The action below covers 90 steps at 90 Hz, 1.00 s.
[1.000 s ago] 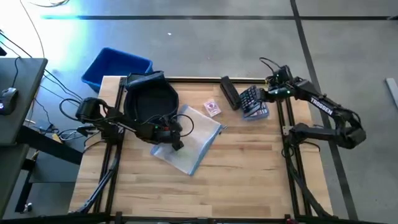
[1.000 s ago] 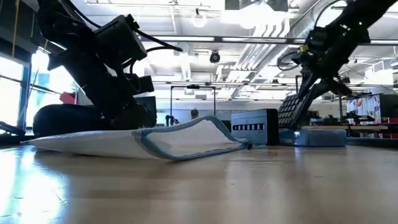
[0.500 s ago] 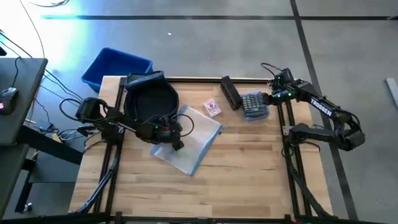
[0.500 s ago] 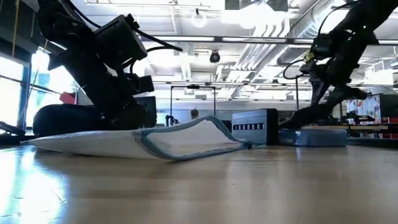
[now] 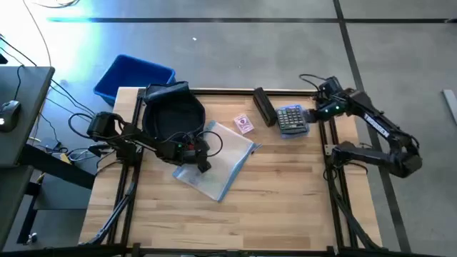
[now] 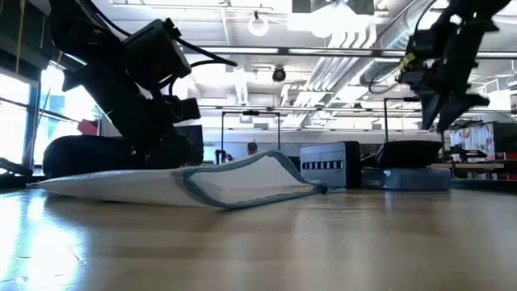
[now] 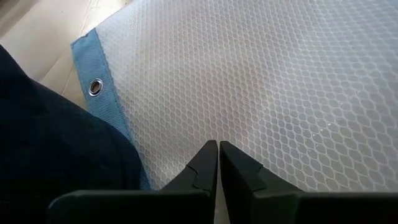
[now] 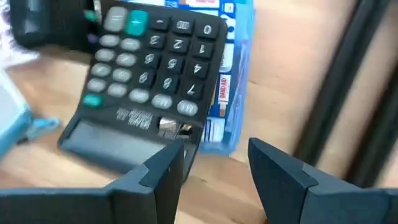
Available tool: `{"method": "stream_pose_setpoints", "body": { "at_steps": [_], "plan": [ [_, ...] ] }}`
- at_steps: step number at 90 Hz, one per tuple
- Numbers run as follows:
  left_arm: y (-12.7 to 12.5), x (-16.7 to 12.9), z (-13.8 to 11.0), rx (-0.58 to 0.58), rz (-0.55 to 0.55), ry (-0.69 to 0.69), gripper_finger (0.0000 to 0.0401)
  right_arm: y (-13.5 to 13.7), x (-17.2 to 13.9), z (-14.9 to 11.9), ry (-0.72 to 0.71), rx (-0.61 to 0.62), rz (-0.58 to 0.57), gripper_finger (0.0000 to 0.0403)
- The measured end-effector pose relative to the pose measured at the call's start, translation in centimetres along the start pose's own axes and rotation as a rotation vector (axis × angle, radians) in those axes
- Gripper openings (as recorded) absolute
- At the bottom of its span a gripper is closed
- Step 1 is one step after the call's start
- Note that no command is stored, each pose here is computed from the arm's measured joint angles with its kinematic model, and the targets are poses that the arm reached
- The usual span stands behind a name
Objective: Unpack backpack
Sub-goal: Remove the green packed earphones from the white zip bag
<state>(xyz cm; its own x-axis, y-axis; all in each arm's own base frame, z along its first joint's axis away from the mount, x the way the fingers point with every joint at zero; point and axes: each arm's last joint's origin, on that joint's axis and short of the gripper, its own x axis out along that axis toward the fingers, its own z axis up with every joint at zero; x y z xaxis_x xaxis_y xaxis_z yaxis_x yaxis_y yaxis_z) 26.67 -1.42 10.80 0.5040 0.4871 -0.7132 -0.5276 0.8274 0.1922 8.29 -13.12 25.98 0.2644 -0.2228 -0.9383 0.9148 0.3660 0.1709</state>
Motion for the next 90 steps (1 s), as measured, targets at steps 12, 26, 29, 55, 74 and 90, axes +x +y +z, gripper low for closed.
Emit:
{"method": "stream_pose_setpoints", "body": {
  "at_steps": [12, 26, 29, 55, 74, 90],
  "plan": [
    [0.0, 0.0, 0.0, 0.0, 0.0, 0.0, 0.0, 1.8, -2.6, -2.0, -0.088, -0.113, 0.01, 0.0165],
    [-0.1, 0.0, 0.0, 0.003, -0.008, 0.003, 0.0, 3.1, -3.1, -6.0, -0.195, -0.206, 0.177, 0.0165],
    [-0.1, -0.1, -0.1, 0.01, -0.01, 0.003, 0.0, 3.2, -2.7, -6.9, -0.207, -0.224, 0.221, 0.0165],
    [-0.7, -0.5, 0.2, 0.066, 0.006, -0.03, 0.0, 6.5, 3.7, -12.1, -0.364, -0.416, 0.74, 0.0158],
    [-0.7, -0.5, 0.4, 0.063, 0.009, -0.036, 0.0, 9.1, 4.5, -14.2, -0.554, -0.565, 0.815, 0.0142],
    [-0.7, -0.5, 0.4, 0.053, 0.01, -0.036, 0.0, 11.6, 4.6, -15.7, -0.637, -0.696, 0.857, 0.014]
  ]
}}
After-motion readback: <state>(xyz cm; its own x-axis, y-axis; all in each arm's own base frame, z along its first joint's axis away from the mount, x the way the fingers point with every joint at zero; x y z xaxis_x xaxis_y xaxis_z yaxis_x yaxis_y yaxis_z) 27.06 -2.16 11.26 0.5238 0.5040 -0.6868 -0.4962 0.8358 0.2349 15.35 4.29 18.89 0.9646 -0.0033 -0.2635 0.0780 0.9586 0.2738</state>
